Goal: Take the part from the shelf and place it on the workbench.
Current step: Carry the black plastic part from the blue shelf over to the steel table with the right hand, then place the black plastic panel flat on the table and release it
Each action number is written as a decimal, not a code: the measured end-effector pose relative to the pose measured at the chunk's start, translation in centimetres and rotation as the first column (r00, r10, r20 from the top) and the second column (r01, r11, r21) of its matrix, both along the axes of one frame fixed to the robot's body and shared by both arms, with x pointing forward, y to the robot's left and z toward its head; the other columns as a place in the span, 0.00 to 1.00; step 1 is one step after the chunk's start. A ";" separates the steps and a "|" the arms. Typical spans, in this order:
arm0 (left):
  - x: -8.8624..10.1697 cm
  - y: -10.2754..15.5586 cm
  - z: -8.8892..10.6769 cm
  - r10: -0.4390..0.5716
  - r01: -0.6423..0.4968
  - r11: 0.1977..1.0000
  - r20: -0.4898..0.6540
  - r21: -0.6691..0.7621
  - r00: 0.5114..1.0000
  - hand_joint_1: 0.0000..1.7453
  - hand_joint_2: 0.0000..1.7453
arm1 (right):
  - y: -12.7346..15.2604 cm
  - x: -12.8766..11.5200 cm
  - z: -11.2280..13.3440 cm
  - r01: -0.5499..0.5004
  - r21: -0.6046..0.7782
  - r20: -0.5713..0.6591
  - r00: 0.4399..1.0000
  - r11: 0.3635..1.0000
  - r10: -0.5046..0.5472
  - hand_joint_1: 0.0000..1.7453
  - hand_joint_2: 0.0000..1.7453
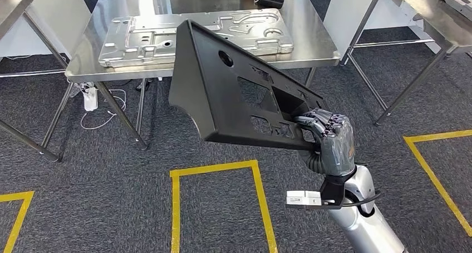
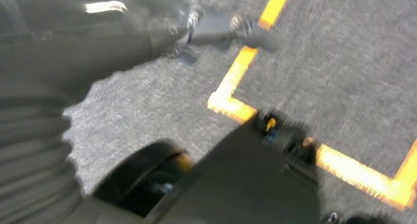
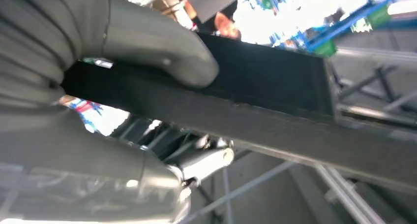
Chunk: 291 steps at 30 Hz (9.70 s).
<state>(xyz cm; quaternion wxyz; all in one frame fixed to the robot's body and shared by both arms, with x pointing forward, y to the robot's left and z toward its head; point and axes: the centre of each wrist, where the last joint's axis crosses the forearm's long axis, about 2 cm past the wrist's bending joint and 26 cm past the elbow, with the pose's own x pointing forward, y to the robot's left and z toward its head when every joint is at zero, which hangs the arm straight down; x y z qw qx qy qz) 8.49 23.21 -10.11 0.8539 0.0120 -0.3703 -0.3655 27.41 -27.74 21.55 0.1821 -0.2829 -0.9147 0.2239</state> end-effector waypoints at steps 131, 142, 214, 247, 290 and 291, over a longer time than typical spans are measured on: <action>-0.9 -0.3 -0.1 0.006 -0.006 1.000 -0.013 -0.006 1.000 0.00 1.00 | -1.3 -0.1 0.3 0.061 -0.001 0.013 0.998 0.998 -0.061 1.00 1.00; -0.5 -0.2 -0.1 0.008 -0.008 1.000 -0.001 -0.008 1.000 0.00 1.00 | -1.6 -0.1 0.5 0.071 0.003 0.020 0.997 0.997 -0.071 1.00 1.00; 2.5 1.4 0.4 -0.215 0.216 0.976 0.052 -0.019 0.975 0.00 1.00 | 0.5 20.4 1.4 0.267 -0.677 -0.350 0.703 0.686 -0.619 1.00 1.00; 2.5 0.0 0.6 -0.250 0.270 0.962 0.244 -0.051 0.937 0.00 1.00 | 20.8 15.3 1.4 -0.169 -0.658 -0.402 0.903 0.734 -0.152 1.00 1.00; 0.7 -0.2 0.2 -0.207 0.220 0.974 0.197 -0.048 0.958 0.00 0.00 | 19.6 14.9 -0.7 -0.197 -0.671 -0.448 0.876 0.715 -0.180 0.00 0.00; 0.7 -0.2 0.2 -0.205 0.218 0.975 0.191 -0.046 0.960 0.00 0.00 | 19.6 14.9 -0.7 -0.198 -0.672 -0.448 0.876 0.713 -0.179 0.00 0.00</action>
